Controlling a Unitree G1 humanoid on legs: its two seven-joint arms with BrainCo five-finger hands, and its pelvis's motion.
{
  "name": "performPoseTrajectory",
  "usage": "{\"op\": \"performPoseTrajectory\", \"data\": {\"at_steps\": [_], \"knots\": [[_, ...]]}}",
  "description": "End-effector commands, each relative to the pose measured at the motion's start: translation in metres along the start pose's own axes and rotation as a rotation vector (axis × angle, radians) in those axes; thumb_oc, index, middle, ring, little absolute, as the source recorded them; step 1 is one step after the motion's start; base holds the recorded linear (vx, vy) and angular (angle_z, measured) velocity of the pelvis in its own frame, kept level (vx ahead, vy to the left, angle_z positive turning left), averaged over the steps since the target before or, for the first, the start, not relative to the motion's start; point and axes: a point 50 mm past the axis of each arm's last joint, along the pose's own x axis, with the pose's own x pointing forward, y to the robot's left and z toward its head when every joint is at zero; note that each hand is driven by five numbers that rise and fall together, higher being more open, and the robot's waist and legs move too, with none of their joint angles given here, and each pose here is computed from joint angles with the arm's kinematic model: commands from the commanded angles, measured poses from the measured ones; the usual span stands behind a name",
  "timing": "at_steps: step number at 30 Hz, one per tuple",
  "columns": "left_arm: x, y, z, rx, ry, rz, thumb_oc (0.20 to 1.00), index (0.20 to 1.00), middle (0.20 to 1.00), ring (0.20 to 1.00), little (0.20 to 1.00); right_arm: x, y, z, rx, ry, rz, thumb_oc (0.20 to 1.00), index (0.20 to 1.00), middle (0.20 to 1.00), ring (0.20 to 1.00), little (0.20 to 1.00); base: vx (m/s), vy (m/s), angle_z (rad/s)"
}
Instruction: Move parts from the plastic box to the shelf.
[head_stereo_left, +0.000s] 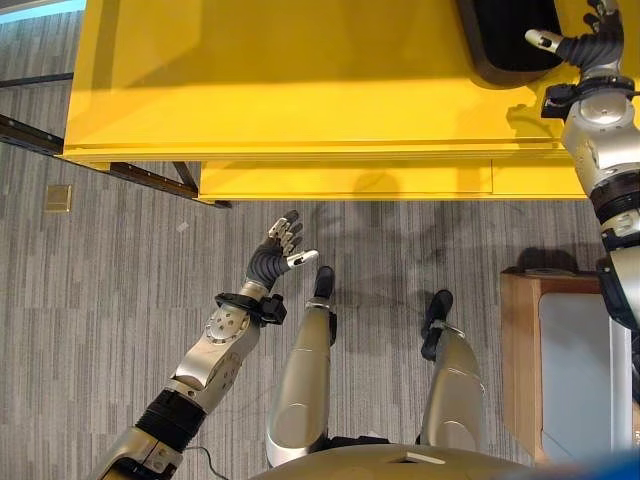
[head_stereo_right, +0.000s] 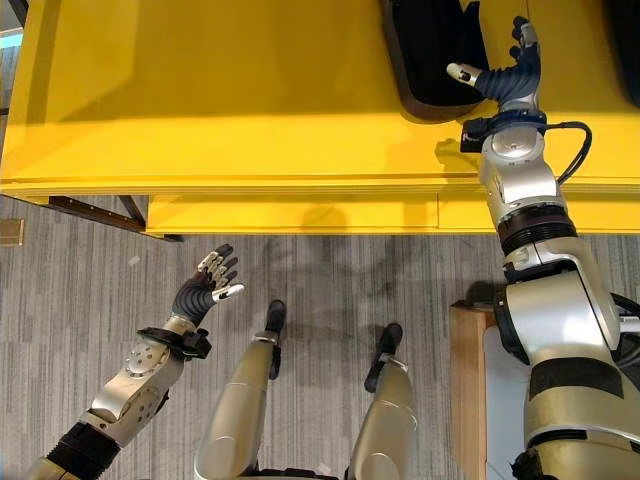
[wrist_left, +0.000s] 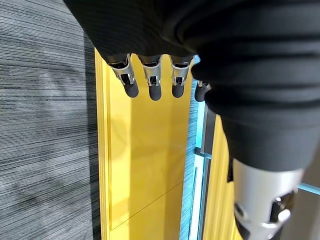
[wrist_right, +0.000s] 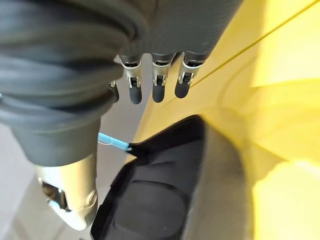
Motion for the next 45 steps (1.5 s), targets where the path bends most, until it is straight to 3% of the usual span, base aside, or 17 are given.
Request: {"op": "performPoseTrajectory", "data": {"at_steps": [1,13,45], "knots": [[-0.005,0.013,0.017,-0.001,-0.096,0.036,1.0,1.0,1.0,1.0,1.0,0.006,-0.013,0.033,0.059,-0.134,-0.057,1.0,1.0,1.0,1.0,1.0,0.0,0.0,0.0],[-0.006,0.013,0.017,0.014,-0.09,0.026,1.0,1.0,1.0,1.0,1.0,0.005,0.004,0.009,0.026,-0.027,-0.003,1.0,1.0,1.0,1.0,1.0,0.0,0.0,0.0],[-0.008,0.018,0.016,0.029,-0.09,0.057,1.0,1.0,1.0,1.0,1.0,-0.014,0.053,0.02,0.042,-0.126,0.185,1.0,1.0,1.0,1.0,1.0,0.0,0.0,0.0]]}}
